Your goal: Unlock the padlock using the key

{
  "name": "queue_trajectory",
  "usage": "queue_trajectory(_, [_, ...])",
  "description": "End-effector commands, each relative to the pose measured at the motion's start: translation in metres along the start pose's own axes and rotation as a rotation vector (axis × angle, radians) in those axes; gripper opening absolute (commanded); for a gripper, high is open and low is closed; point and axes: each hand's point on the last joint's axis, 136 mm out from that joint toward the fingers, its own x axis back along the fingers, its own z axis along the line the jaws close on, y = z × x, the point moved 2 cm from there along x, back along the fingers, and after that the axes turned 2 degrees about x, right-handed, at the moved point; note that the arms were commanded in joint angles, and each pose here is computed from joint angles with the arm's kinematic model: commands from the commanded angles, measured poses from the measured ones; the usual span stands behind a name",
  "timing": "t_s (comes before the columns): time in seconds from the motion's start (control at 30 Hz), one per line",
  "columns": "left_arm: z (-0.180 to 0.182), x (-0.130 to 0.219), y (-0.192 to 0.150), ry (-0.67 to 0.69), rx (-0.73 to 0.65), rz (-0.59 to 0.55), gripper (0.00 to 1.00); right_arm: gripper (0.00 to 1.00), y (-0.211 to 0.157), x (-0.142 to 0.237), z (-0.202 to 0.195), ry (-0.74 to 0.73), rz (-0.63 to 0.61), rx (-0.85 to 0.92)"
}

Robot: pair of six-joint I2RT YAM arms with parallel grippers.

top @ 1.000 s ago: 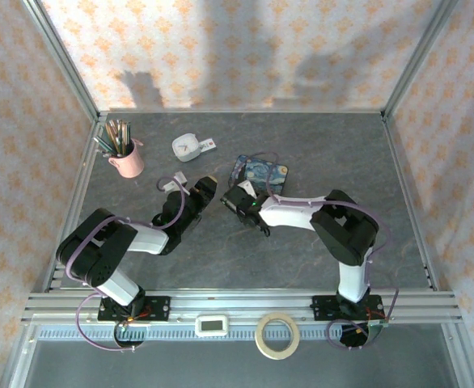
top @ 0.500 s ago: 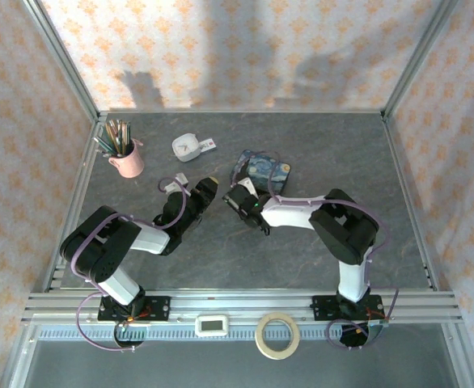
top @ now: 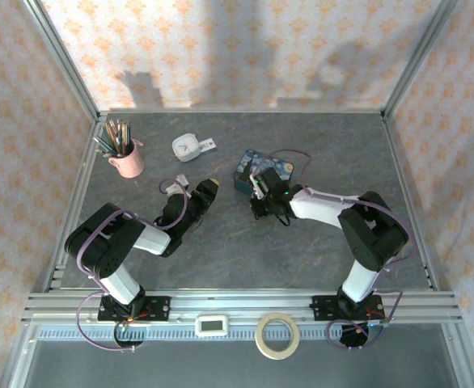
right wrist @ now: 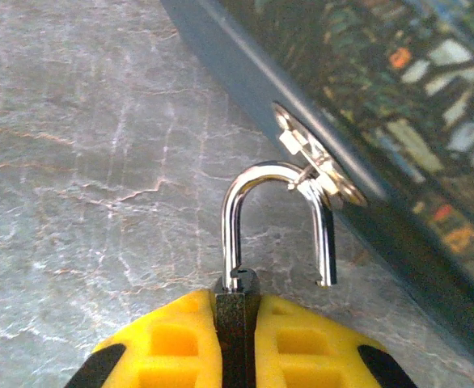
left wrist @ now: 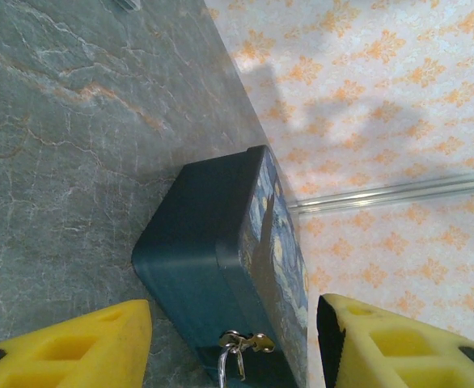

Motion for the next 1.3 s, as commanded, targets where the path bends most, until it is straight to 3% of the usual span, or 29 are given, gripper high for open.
queue_trajectory(0.0, [-0.004, 0.002, 0.001, -0.042, 0.017, 0.007, 0.54, 0.07, -0.009, 0.003, 0.018, 0.165, 0.022, 0.004])
queue_trajectory(0.27, [-0.006, 0.002, -0.001, -0.055, 0.02, 0.018, 0.53, 0.17, -0.015, -0.008, 0.006, 0.131, 0.045, -0.054])
queue_trajectory(0.5, [-0.008, 0.003, -0.001, -0.061, 0.02, 0.016, 0.53, 0.53, 0.007, 0.02, -0.002, 0.06, -0.075, -0.079])
queue_trajectory(0.6, [-0.009, 0.003, -0.001, -0.065, 0.019, 0.015, 0.53, 0.59, 0.013, 0.034, -0.001, 0.063, -0.114, -0.098])
queue_trajectory(1.1, [-0.009, 0.001, -0.002, -0.065, 0.016, 0.023, 0.53, 0.58, -0.012, 0.025, -0.027, -0.062, -0.175, -0.189])
queue_trajectory(1.27, [-0.012, -0.004, -0.002, -0.071, 0.019, 0.029, 0.53, 0.61, -0.007, 0.021, -0.034, -0.133, -0.182, -0.347])
